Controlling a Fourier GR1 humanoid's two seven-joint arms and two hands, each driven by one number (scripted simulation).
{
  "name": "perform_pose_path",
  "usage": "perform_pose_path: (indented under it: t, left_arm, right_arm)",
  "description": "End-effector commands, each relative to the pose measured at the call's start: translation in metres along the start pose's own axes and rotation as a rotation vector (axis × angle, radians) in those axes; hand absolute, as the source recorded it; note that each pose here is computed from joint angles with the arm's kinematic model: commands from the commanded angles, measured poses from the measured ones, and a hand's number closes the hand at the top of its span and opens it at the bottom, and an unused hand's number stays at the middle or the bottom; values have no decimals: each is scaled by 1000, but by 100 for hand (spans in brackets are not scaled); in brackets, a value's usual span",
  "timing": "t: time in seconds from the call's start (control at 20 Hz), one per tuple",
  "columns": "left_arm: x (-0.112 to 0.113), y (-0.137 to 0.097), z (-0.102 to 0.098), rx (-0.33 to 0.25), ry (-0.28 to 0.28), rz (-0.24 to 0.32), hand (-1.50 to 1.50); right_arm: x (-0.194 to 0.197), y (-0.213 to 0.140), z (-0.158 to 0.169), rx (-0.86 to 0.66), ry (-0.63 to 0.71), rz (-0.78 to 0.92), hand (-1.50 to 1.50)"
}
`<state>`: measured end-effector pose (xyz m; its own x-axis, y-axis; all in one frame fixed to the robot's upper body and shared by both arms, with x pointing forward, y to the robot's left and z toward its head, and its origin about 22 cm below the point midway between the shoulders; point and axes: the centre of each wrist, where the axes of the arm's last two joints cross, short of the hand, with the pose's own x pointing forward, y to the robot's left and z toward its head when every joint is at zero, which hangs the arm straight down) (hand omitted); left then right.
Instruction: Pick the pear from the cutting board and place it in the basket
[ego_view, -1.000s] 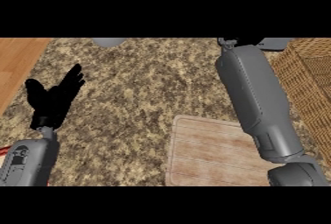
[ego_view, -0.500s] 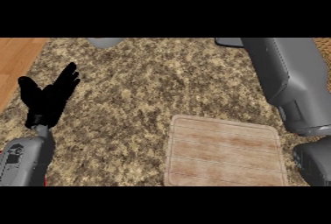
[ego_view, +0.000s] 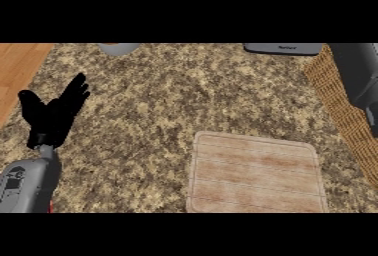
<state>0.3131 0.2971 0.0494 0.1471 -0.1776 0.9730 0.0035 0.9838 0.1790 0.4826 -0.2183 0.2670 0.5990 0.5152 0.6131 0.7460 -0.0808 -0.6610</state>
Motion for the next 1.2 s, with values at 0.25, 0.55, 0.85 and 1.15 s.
perform_pose_path:
  t: [0.25, 0.55, 0.85, 1.15]
  left_arm:
    - [2, 3, 9, 12, 20, 3, 0]
    - [-12, 7, 13, 41, 13, 7, 0]
    - [-20, 7, 14, 54, 16, 16, 0]
    - [-14, 11, 20, 32, 21, 18, 0]
  right_arm:
    - [-43, 21, -25, -59, 207, 47, 150]
    - [-85, 42, -33, -60, 192, 72, 150]
    - [-106, 52, -34, -66, 215, 8, 150]
    - [-157, 56, -59, -188, 367, -32, -150]
